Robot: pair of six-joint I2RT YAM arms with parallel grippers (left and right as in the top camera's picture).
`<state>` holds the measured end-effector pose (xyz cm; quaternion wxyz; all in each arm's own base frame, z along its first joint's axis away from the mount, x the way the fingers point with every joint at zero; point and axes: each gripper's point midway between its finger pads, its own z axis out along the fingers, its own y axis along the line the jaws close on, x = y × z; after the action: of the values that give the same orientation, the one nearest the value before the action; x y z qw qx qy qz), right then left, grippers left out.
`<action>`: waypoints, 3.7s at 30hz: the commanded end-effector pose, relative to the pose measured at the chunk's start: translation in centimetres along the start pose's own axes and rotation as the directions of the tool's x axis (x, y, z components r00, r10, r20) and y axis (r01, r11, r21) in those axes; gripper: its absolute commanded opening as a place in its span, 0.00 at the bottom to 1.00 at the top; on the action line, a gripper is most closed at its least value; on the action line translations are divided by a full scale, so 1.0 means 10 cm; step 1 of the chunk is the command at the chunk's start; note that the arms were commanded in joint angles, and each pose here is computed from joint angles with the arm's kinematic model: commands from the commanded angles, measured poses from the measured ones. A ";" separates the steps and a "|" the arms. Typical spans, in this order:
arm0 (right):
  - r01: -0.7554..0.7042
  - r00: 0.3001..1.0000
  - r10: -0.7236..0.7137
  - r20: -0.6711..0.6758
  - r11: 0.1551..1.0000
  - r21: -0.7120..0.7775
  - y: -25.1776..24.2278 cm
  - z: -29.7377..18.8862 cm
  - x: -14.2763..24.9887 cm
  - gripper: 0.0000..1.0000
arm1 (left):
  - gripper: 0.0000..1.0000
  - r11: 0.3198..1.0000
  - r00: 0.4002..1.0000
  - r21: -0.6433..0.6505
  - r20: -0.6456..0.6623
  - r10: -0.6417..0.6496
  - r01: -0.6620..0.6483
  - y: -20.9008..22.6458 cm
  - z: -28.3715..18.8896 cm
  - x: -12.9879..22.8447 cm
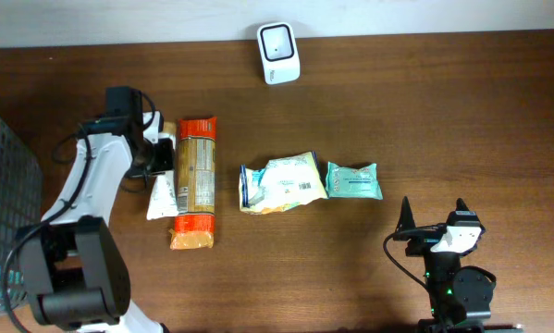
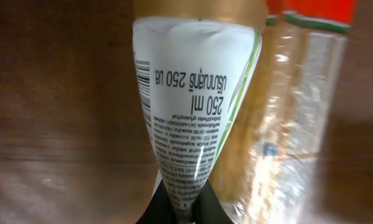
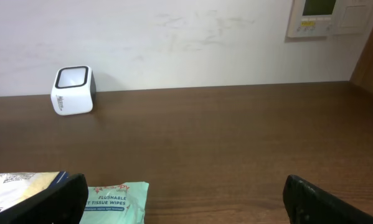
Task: Scan the item barcode
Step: 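Place the white tube beside the pasta pack, then grasp the small teal tissue pack from the basket with the left gripper, then place the small tissue pack below the wipes pack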
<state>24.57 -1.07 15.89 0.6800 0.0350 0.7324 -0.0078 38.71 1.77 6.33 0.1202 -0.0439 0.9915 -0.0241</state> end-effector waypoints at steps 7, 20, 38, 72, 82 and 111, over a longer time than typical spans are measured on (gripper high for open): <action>0.006 1.000 -0.006 -0.007 1.000 0.018 -0.04 0.00 0.03 0.99 | 0.99 0.995 0.987 -0.100 0.162 -0.008 0.025 0.18 -0.76 -0.59; 0.006 1.000 -0.006 -0.007 1.000 0.019 -0.04 0.00 0.03 0.99 | 1.00 0.617 0.548 -0.130 0.622 -0.559 0.776 2.74 -3.27 0.01; 0.006 1.000 -0.006 -0.007 1.000 0.018 -0.04 0.00 0.03 0.99 | 0.80 0.453 0.520 -0.317 0.172 -0.836 0.833 3.79 -0.63 1.69; 0.006 1.000 -0.006 -0.007 1.000 0.019 -0.04 0.00 0.03 0.99 | 0.07 0.889 0.748 0.154 0.490 -0.448 0.431 1.91 -3.17 -0.81; 0.006 1.000 -0.006 -0.007 1.000 0.018 -0.04 0.00 0.03 0.99 | 0.00 0.956 0.980 0.242 0.144 0.134 -0.167 -1.19 -1.93 -0.93; 0.006 1.000 -0.006 -0.007 1.000 0.018 -0.04 0.00 0.03 0.99 | 0.82 0.997 0.796 -0.074 0.605 0.024 0.026 -0.61 -2.99 -1.37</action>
<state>24.58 -1.06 15.85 0.6791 0.0355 0.7331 -0.0072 48.12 -12.14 30.93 0.3623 0.0791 0.9287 0.0061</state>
